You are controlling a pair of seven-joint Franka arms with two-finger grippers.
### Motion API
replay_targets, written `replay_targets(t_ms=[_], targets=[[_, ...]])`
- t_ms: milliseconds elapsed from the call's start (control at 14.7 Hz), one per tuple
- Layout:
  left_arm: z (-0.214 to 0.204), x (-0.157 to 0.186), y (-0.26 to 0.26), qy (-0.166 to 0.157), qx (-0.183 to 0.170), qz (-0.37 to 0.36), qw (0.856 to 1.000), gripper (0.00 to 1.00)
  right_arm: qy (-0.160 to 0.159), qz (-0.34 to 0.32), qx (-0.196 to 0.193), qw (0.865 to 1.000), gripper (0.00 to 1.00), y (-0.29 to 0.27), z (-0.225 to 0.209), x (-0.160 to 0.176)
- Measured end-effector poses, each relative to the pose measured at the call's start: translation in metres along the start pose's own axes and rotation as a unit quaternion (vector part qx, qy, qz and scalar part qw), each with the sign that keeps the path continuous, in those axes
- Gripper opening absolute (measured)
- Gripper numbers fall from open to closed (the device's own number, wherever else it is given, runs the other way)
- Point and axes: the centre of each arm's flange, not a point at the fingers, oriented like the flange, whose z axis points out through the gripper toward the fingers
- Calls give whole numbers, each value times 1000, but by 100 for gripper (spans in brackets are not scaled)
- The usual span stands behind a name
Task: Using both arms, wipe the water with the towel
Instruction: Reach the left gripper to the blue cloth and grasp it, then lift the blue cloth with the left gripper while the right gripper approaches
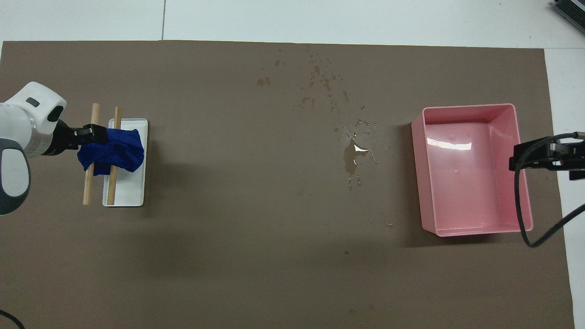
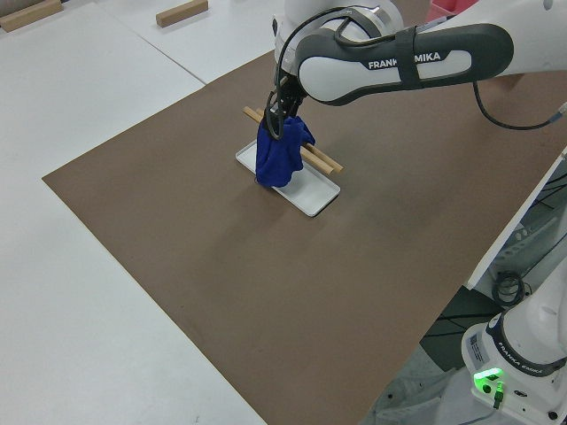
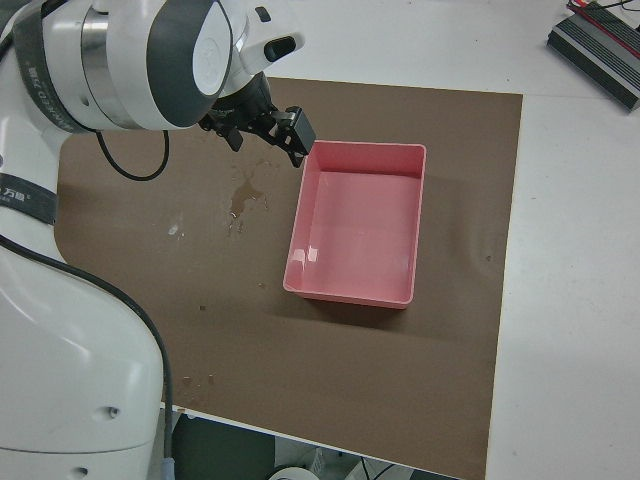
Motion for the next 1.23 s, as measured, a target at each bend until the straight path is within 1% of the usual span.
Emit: replay_targets(t_ms=[136,272,340,409,681,817,885,1089,1226], targets=[[0,0,0,1,0,1,1000,49,0,0,0,1000,100,0,0,0],[-3,1,-4,3,2,0,1000,28,0,0,0,1000,100,0,0,0],[-6,1,-7,6,2,0,1000,15,0,0,0,1000,100,0,0,0],[-8,1,-6,7,2,1,1000,7,0,0,0,1000,100,0,0,0],[-8,1,-6,6,2,0,1000,7,0,0,0,1000,100,0,0,0],[-15,2,-5,-8,-2,-2,1000,7,0,0,0,1000,100,0,0,0],[-25,5,-3,-20,-13,-10,1000,7,0,0,0,1000,100,0,0,0],[-65,14,5,-48,-88,-66,993,7,0,0,0,1000,100,0,0,0],[-81,17,5,-64,-140,-135,979,7,0,0,0,1000,100,0,0,0]])
